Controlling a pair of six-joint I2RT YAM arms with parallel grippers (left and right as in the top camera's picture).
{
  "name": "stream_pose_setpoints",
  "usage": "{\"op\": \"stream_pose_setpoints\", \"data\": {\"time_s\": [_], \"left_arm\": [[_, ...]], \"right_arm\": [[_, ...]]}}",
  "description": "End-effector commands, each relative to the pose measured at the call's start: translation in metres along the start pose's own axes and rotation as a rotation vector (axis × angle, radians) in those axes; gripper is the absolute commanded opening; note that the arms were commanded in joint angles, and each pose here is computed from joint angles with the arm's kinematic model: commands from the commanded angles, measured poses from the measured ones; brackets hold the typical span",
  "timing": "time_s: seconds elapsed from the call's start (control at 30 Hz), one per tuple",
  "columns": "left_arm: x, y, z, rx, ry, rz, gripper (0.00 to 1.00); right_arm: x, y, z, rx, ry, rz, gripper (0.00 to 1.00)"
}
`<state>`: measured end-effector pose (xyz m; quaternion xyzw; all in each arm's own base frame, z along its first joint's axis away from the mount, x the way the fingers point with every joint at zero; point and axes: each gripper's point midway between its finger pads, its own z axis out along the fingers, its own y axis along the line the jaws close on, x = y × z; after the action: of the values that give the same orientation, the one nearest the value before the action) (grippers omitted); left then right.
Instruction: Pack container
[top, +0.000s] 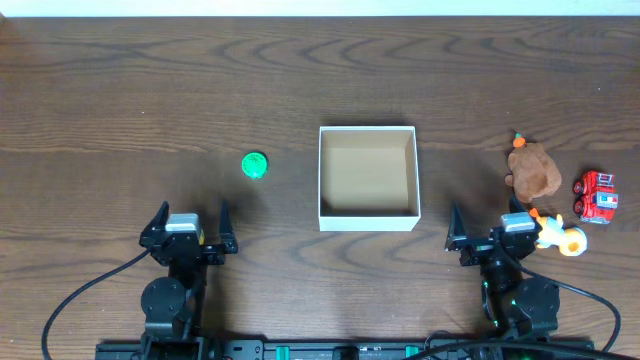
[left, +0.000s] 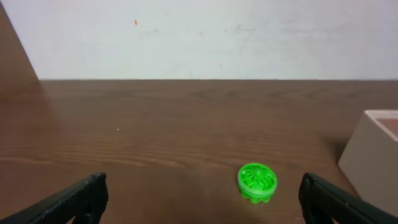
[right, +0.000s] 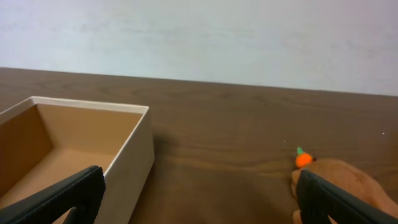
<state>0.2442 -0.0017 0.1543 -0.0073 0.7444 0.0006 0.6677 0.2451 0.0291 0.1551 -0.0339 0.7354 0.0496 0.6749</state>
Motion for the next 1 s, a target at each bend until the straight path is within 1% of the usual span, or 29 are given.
{"op": "stream_pose_setpoints", "data": {"time_s": [0.0, 0.1, 0.17, 0.37, 0.5, 0.57, 0.63, 0.7, 0.83, 0.9, 0.97], "left_arm": [[0.01, 0.003, 0.0, -0.016, 0.037, -0.145, 0.98], [-0.004, 0.003, -0.002, -0.016, 0.028, -0.196, 0.98], [-0.012, 0.003, -0.004, -0.019, 0.059, -0.193, 0.98], [-0.024, 0.003, -0.015, -0.043, 0.265, -0.18, 0.98], [-0.032, 0.003, -0.019, -0.059, 0.411, -0.169, 0.98], [-0.034, 0.002, -0.022, -0.06, 0.483, -0.17, 0.98], [-0.037, -0.004, -0.024, -0.033, 0.544, -0.175, 0.98], [-0.037, -0.011, -0.024, -0.001, 0.594, -0.183, 0.98], [-0.033, -0.02, -0.024, 0.043, 0.641, -0.198, 0.98], [-0.03, -0.02, -0.025, 0.044, 0.656, -0.199, 0.98], [-0.029, -0.02, -0.026, 0.043, 0.662, -0.198, 0.98]], "right_arm": [[0.008, 0.0, 0.001, 0.002, 0.053, 0.067, 0.99], [0.002, 0.0, -0.001, 0.007, 0.11, 0.079, 0.99], [-0.008, -0.002, -0.002, 0.019, 0.149, 0.078, 0.99], [-0.048, -0.012, 0.001, 0.074, 0.298, 0.077, 0.99], [-0.07, -0.029, 0.006, 0.146, 0.454, 0.1, 0.99], [-0.081, -0.043, 0.006, 0.202, 0.539, 0.123, 0.99], [-0.092, -0.064, 0.004, 0.273, 0.638, 0.155, 0.99], [-0.1, -0.082, 0.001, 0.302, 0.745, 0.157, 0.99], [-0.106, -0.125, -0.008, 0.365, 0.935, 0.163, 0.99], [-0.107, -0.144, -0.007, 0.407, 0.964, 0.234, 0.99], [-0.105, -0.16, -0.001, 0.415, 0.983, 0.244, 0.99]]}}
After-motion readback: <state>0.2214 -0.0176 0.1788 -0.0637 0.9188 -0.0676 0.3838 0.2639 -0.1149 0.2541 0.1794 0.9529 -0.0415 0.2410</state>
